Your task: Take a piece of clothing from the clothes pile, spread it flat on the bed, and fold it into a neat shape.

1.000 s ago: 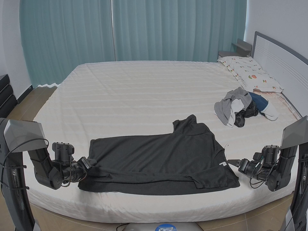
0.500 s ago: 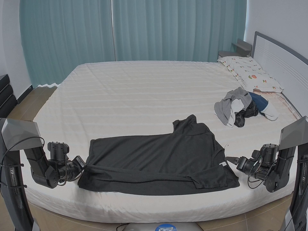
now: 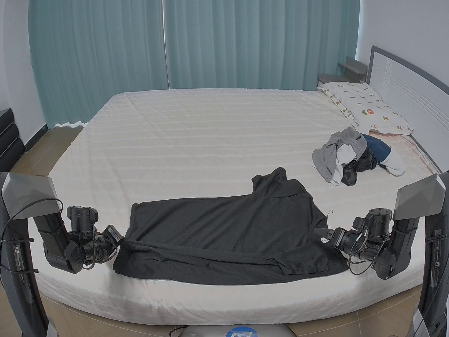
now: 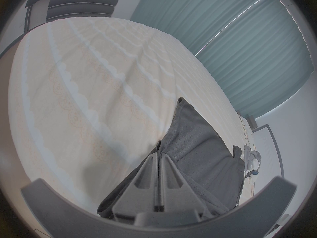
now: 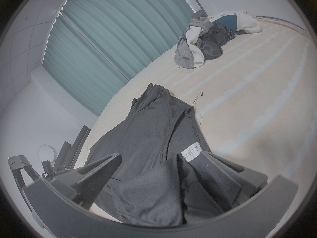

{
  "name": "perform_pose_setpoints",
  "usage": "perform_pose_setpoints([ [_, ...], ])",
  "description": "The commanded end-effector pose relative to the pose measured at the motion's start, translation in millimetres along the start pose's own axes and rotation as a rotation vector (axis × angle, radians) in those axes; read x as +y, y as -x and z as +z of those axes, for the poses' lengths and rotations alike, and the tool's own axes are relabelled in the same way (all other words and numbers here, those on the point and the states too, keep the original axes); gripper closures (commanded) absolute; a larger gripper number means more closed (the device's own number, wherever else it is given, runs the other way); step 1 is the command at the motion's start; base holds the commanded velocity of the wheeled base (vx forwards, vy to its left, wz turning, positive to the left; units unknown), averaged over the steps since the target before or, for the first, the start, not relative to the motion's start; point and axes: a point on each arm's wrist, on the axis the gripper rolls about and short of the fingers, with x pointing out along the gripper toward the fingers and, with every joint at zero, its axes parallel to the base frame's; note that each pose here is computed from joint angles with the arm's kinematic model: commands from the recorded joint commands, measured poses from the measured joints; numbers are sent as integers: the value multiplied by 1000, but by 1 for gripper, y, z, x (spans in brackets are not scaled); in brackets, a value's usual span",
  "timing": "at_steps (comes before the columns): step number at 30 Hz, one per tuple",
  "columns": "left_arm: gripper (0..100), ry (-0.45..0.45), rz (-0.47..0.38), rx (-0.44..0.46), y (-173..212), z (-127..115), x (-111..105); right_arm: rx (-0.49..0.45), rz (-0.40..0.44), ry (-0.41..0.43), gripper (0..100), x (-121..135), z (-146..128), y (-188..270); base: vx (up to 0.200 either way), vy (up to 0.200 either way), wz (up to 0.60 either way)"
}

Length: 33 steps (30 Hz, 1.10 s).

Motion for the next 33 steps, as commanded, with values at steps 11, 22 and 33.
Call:
perform_pose_setpoints([
  [11,100,-1,2,1,0,-1,0,72,26,21,0,5,-15,-23,0,0,0],
  [22,100,-2,1,2,0,-1,0,87,15,19,100,3,-16,-24,0,0,0],
  [33,100,-5,2,3,-1,-1,1,26,12,-5,100,-7,-4,-19,0,0,0],
])
